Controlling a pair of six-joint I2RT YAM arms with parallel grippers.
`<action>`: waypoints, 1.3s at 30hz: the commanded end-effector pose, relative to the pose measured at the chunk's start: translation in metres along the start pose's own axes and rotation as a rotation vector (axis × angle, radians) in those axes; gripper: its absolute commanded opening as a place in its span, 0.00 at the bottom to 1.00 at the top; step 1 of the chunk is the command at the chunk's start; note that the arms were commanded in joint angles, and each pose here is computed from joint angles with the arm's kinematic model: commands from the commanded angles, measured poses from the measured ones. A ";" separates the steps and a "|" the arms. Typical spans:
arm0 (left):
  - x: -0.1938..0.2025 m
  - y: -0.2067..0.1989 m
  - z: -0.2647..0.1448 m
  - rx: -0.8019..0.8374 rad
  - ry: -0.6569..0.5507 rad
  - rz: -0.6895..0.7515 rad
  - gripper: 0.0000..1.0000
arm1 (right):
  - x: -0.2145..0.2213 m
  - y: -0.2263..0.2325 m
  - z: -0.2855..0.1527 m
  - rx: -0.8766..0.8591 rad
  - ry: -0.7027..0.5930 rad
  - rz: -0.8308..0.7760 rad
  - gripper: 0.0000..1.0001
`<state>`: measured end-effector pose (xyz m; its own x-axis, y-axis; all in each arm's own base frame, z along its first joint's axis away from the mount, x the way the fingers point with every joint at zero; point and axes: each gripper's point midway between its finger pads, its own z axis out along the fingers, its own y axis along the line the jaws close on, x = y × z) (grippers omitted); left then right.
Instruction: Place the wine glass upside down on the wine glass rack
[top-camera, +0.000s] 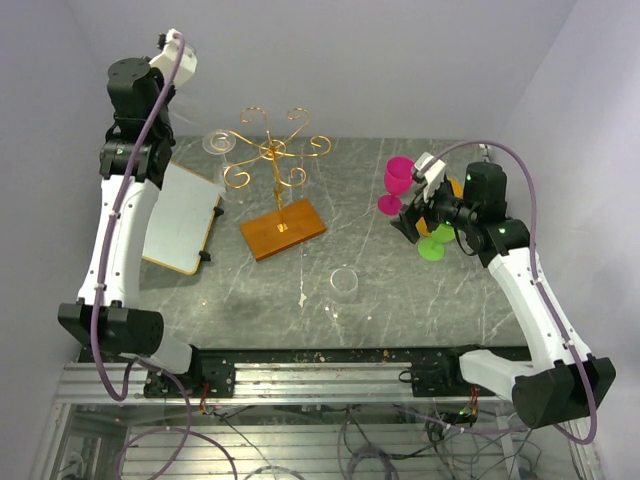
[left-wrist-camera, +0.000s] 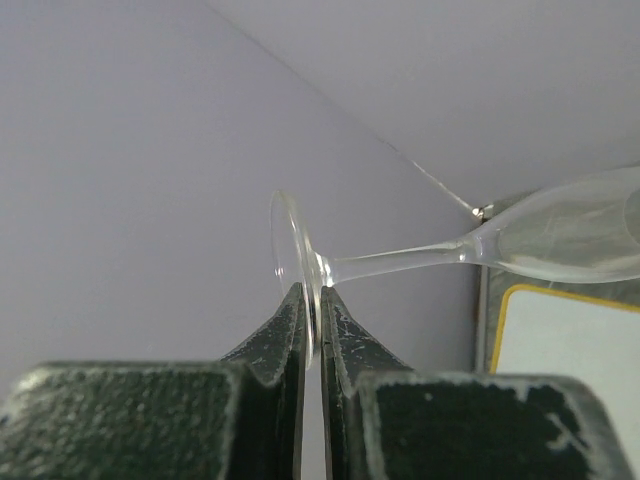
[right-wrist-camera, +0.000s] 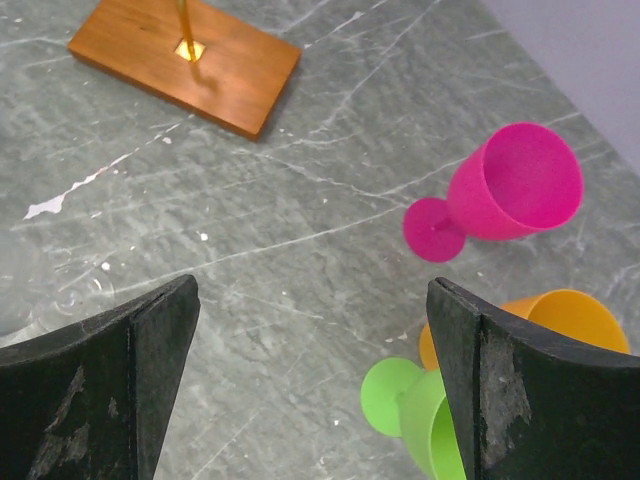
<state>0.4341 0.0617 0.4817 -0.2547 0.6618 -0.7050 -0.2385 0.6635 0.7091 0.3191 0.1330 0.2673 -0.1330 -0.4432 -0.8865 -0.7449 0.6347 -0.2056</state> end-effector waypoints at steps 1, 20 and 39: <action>-0.012 -0.008 0.003 0.030 -0.033 0.177 0.07 | -0.004 0.010 -0.002 -0.067 -0.066 -0.029 0.96; -0.060 -0.121 -0.005 0.301 -0.243 0.620 0.07 | 0.020 0.018 0.007 -0.115 -0.047 0.019 0.92; -0.085 -0.165 -0.030 0.408 -0.334 0.638 0.07 | 0.032 0.015 0.015 -0.118 -0.004 0.047 0.90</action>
<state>0.4743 -0.1046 0.4047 0.0483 0.9893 -0.1380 0.2634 0.1206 0.9571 0.3100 0.1408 0.2302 -0.1702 -0.4131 -0.8946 -0.8154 0.5688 -0.1075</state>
